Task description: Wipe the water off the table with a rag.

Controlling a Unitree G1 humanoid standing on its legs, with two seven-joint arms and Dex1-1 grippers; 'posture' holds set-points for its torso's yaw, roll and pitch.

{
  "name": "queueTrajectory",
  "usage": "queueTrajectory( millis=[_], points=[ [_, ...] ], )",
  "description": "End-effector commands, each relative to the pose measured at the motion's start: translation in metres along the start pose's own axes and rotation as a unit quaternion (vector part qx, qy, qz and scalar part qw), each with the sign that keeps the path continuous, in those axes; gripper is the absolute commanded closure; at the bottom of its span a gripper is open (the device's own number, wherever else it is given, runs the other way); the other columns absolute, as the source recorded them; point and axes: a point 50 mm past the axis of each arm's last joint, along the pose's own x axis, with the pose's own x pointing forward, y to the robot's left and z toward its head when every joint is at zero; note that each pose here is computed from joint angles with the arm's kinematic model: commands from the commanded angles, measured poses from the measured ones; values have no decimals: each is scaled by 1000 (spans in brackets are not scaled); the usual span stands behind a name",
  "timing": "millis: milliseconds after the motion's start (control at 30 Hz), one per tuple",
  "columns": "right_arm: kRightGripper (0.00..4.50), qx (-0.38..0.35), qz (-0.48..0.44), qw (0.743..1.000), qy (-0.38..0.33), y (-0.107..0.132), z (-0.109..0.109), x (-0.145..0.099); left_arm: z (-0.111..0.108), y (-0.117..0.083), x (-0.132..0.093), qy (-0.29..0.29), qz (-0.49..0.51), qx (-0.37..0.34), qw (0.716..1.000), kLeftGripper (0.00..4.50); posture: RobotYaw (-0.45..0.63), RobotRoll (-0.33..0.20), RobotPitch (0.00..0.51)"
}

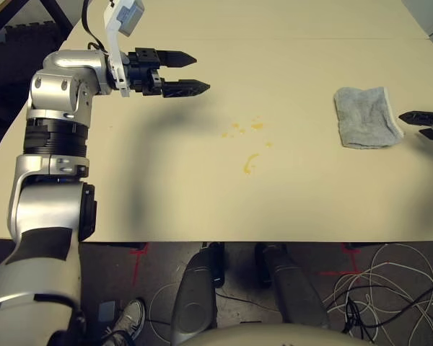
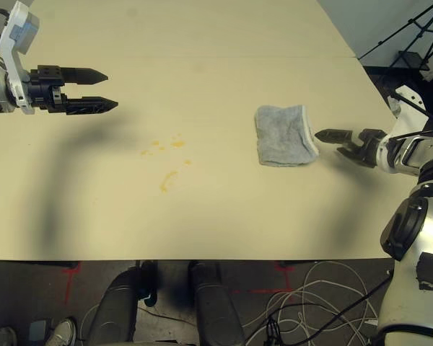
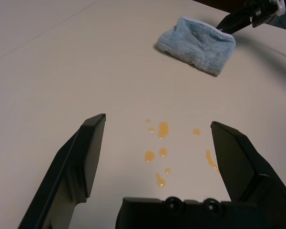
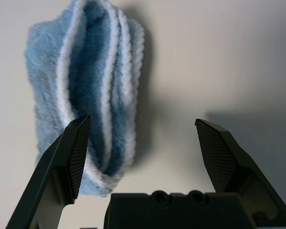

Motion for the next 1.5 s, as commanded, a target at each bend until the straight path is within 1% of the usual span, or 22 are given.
queueTrajectory(
  millis=[33, 133, 300, 567, 767, 1000, 1233, 1367, 1500],
  points=[
    [14, 13, 35, 999, -9, 7, 7, -8, -1, -1, 0, 7, -1, 0, 1000, 0, -64, 0, 285],
    [14, 5, 56, 998, 14, 11, 6, -12, -3, -2, 0, 7, -1, -2, 1000, 0, -61, 0, 286],
    [14, -10, 58, 997, 50, 10, -1, -15, -3, -2, -1, 6, 2, -3, 1000, 0, -58, 0, 287],
    [14, -22, 50, 994, 97, 5, -18, -8, -3, -3, 0, 3, 5, -6, 1000, 0, -55, 0, 289],
    [14, -11, 47, 992, 120, 5, -34, 7, -3, -6, 2, -1, 2, -7, 1000, 0, -50, 0, 287],
    [14, 38, 83, 987, 135, 19, -51, 33, -4, -11, 4, -4, 0, -10, 1000, 0, -33, 0, 289],
    [14, 89, 123, 979, 138, 41, -60, 55, -5, -13, 2, -4, 5, -13, 1000, 0, -23, 0, 288],
    [14, 111, 133, 977, 127, 49, -61, 65, -5, -13, 3, -7, 6, -14, 1000, 0, -23, 0, 287],
    [14, 121, 123, 978, 117, 51, -64, 74, -4, -13, 5, -10, 5, -16, 1000, 0, -26, 0, 291]
  ],
)
